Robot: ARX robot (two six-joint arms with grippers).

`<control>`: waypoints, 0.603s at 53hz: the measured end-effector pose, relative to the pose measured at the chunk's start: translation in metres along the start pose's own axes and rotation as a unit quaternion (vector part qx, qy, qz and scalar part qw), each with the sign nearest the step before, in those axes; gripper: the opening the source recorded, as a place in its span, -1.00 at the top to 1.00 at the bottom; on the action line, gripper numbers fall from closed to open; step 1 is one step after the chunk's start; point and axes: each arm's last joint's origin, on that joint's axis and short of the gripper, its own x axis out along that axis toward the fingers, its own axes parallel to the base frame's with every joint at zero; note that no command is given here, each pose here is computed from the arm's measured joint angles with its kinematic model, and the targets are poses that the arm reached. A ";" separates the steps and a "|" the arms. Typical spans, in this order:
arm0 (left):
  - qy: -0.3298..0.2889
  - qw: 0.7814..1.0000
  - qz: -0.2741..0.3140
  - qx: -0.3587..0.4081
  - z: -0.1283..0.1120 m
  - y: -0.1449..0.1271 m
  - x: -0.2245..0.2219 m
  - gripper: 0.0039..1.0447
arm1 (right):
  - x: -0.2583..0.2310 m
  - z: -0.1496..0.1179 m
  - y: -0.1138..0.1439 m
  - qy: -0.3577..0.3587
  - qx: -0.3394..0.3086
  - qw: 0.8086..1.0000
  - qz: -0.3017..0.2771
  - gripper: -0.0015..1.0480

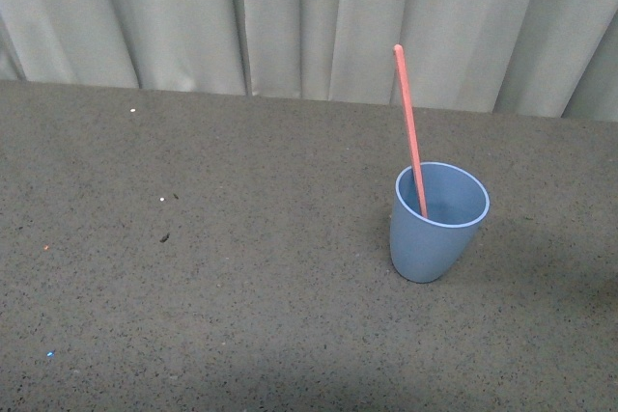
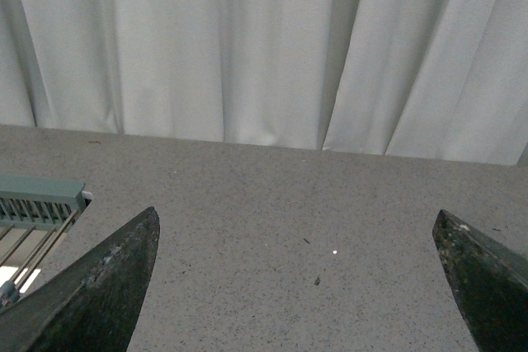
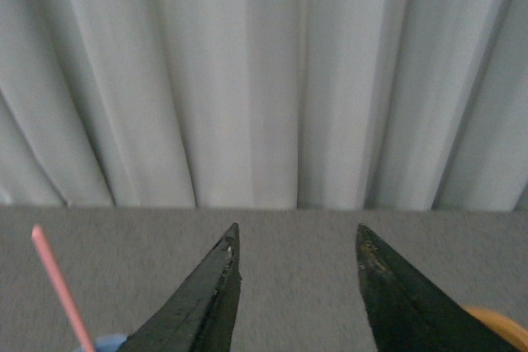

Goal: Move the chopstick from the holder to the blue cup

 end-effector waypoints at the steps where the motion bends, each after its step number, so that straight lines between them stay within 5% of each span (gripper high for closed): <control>1: 0.000 1.000 0.000 0.000 0.000 0.000 0.000 -0.88 | -0.010 -0.005 -0.003 0.005 -0.002 1.000 -0.003 0.38; 8: 0.000 1.000 0.000 0.000 0.000 0.000 0.000 -0.88 | -0.076 -0.047 -0.008 0.039 -0.007 0.999 -0.011 0.96; 15: 0.000 1.000 0.001 0.000 0.000 0.000 0.000 -0.88 | -0.101 -0.038 -0.007 -0.026 -0.011 1.000 -0.009 0.98; 32: 0.000 1.000 0.001 0.000 0.000 0.000 0.000 -0.88 | -0.102 -0.037 -0.007 -0.031 -0.012 0.999 -0.009 0.95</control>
